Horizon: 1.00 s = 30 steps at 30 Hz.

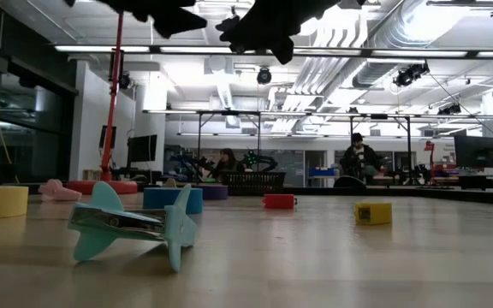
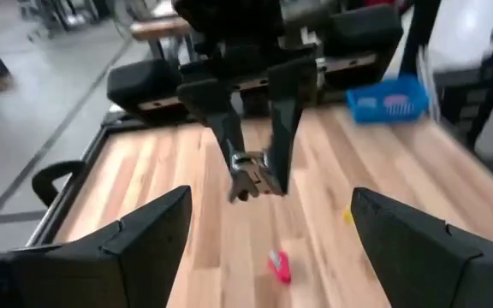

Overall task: Pick and place Stapler, Stapler remover, tape
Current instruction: Put the black staple remover into the red basket

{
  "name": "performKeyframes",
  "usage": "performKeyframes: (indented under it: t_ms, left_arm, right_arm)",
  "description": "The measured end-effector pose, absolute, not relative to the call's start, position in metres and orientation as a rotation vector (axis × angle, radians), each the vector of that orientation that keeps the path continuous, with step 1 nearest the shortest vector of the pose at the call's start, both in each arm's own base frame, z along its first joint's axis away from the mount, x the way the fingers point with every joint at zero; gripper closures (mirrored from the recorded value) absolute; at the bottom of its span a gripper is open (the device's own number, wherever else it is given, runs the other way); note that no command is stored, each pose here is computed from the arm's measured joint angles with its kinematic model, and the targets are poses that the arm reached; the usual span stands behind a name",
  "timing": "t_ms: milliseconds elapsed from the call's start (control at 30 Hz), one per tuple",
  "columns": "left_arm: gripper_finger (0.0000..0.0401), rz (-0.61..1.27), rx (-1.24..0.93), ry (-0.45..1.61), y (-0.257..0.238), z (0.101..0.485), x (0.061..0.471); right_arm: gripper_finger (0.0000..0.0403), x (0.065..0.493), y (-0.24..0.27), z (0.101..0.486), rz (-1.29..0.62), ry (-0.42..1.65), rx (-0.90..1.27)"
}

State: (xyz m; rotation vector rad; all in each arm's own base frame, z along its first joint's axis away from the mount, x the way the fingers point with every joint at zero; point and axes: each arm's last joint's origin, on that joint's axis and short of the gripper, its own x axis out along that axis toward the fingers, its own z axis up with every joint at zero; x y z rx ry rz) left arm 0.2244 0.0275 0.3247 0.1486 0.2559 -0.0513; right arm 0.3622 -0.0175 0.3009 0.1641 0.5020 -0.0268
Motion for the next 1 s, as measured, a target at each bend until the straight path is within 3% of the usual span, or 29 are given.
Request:
performKeyframes:
  t_ms: [400,700,1000]
  left_arm:
    - [0.0085,-0.107,0.300,0.557,0.034,0.360,0.265]
    - [0.0085,-0.153,0.275,0.591,0.036,0.358,0.288]
    - [0.0085,-0.075,0.248,0.598,0.039,0.360,0.291]
  right_arm:
    - [0.0327,0.361,-0.021,0.299,-0.008,0.519,0.022]
    - [0.0327,0.360,-0.031,0.299,-0.068,0.538,-0.112]
    - [0.0327,0.359,-0.036,0.298,-0.088,0.541,-0.145]
